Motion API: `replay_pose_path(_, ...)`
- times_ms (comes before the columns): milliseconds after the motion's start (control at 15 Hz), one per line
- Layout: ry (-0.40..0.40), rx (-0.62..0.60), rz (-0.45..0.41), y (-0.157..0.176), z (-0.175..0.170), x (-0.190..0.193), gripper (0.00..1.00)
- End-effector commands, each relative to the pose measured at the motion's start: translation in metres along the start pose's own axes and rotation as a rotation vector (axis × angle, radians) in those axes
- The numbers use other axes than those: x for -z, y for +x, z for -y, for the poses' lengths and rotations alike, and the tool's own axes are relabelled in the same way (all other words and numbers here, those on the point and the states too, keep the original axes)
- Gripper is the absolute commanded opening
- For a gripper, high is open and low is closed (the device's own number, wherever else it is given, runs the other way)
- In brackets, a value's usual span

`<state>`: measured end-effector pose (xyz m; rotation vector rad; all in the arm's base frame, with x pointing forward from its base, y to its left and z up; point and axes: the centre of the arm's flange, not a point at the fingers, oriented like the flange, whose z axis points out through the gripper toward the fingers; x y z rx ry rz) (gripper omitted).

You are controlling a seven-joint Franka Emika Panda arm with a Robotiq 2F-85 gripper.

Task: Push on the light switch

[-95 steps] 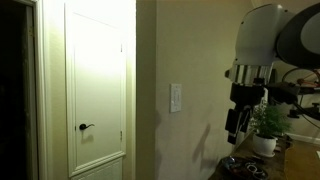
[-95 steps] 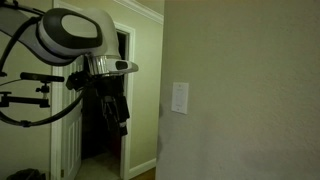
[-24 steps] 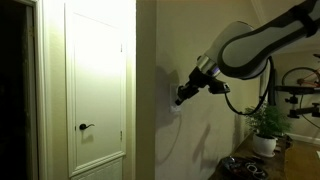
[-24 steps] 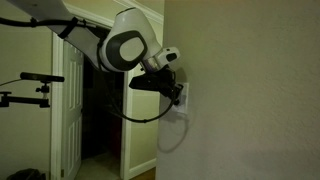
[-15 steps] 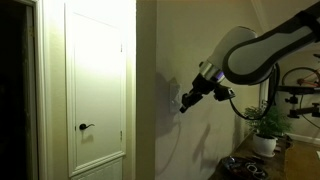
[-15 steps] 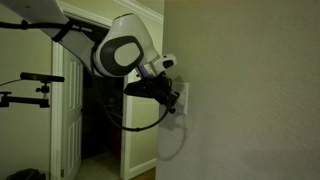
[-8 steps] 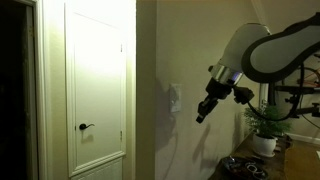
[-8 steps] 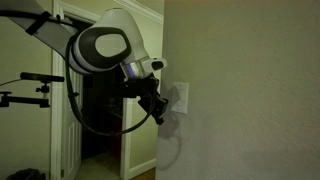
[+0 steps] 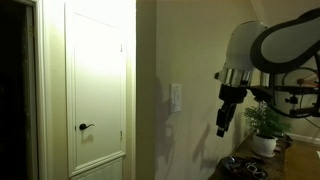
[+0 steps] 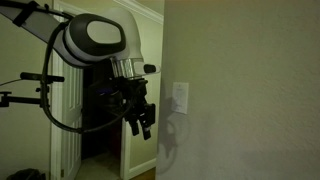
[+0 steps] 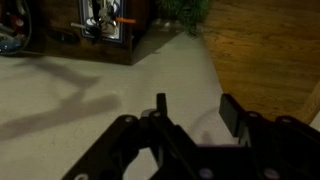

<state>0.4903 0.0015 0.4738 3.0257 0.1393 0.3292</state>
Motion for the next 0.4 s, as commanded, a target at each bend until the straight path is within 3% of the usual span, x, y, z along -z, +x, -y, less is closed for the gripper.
replay_pose_path(0, -0.033, 0.006, 0.087, -0.022, 0.002, 0.006, 0.89)
replay_pose_path(133, -0.014, 0.012, 0.075, -0.01, 0.0, -0.002, 0.98)
replay_pose_path(200, -0.014, 0.012, 0.079, -0.01, 0.001, -0.002, 0.83)
replay_pose_path(333, -0.014, 0.013, 0.08, -0.009, 0.001, -0.003, 0.96)
